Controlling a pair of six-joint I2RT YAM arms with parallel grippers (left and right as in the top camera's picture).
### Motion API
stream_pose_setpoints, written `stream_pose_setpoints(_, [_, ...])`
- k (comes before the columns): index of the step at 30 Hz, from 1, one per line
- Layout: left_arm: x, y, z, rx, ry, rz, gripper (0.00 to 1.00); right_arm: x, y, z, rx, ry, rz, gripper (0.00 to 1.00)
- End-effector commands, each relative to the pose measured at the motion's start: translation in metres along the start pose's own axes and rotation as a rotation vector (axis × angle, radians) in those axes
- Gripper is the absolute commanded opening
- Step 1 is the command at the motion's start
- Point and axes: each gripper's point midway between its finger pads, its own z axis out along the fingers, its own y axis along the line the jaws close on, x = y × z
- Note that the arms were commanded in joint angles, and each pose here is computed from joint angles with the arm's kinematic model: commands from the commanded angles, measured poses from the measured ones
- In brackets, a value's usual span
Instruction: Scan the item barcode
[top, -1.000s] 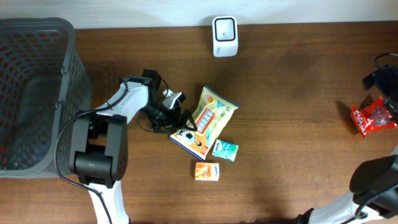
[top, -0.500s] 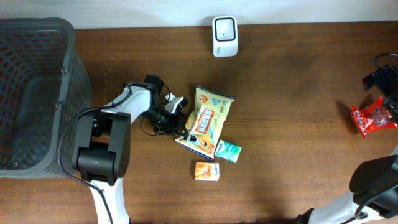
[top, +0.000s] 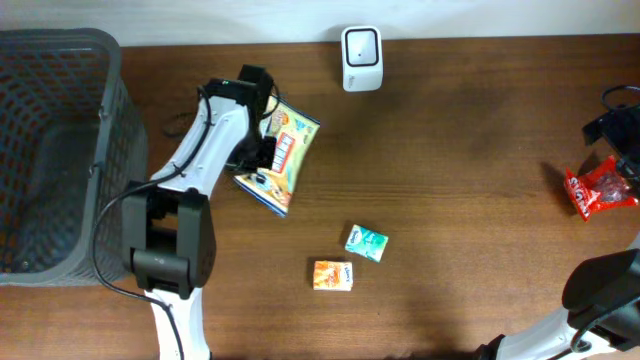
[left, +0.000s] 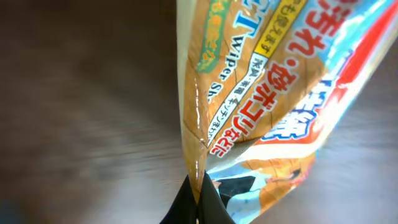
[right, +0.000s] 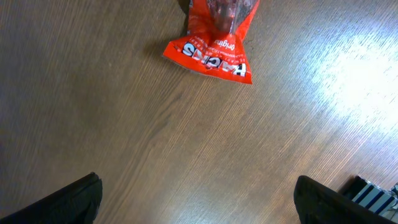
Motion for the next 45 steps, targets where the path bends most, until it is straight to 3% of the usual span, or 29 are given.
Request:
stream_pose_setpoints(1, [-0.005,0.036,-0.017,-0.378,-0.060,-0.053,0.00,0.001,0.001,0.000,-0.001,0.003,-0.003,0.98])
stream_pose_setpoints(8, [-0.006,0.031,-0.051,-0.672,-0.214,-0.141,0.00,0.001,0.001,0.000,-0.001,0.003,-0.002,0.98])
stream_pose_setpoints(12, [-0.009,0.028,-0.065,-0.760,-0.286,-0.148,0.00,0.001,0.001,0.000,-0.001,0.003,-0.002,0.98])
stream_pose_setpoints(17, [0.011,-0.010,-0.038,-0.539,-0.186,-0.204,0.00,0.001,0.001,0.000,-0.001,0.003,-0.002,0.99])
stream_pose_setpoints(24, [0.047,-0.079,0.000,-0.403,-0.100,-0.080,0.00,0.001,0.001,0.000,-0.001,0.003,-0.003,0.99])
stream_pose_setpoints(26, [0.052,-0.096,0.001,-0.368,-0.095,-0.053,0.33,0.001,0.001,0.000,-0.001,0.003,-0.002,0.99])
stream_pose_setpoints(27, [0.056,-0.108,0.003,-0.328,-0.083,-0.043,0.39,0.001,0.001,0.000,-0.001,0.003,-0.002,0.98])
stream_pose_setpoints(32, [0.062,-0.145,-0.002,-0.123,-0.006,0.056,0.56,0.001,0.001,0.000,-0.001,0.003,-0.002,0.98])
stream_pose_setpoints(35, [0.037,-0.137,-0.035,-0.080,-0.055,0.035,0.58,0.001,0.001,0.000,-0.001,0.003,-0.002,0.98])
stream_pose_setpoints(37, [0.012,-0.117,-0.053,-0.107,-0.133,-0.017,0.57,0.001,0.001,0.000,-0.001,0.003,-0.002,0.98])
stream_pose_setpoints(38, [-0.002,-0.103,-0.061,-0.110,-0.170,-0.059,0.49,0.001,0.001,0.000,-0.001,0.003,-0.002,0.98])
stream_pose_setpoints(42, [-0.034,-0.062,-0.058,-0.094,-0.224,-0.185,0.00,0.001,0.001,0.000,-0.001,0.003,-0.002,0.98])
stream_pose_setpoints(45, [-0.048,-0.048,-0.038,-0.034,-0.200,-0.246,0.00,0.001,0.001,0.000,-0.001,0.003,-0.002,0.98])
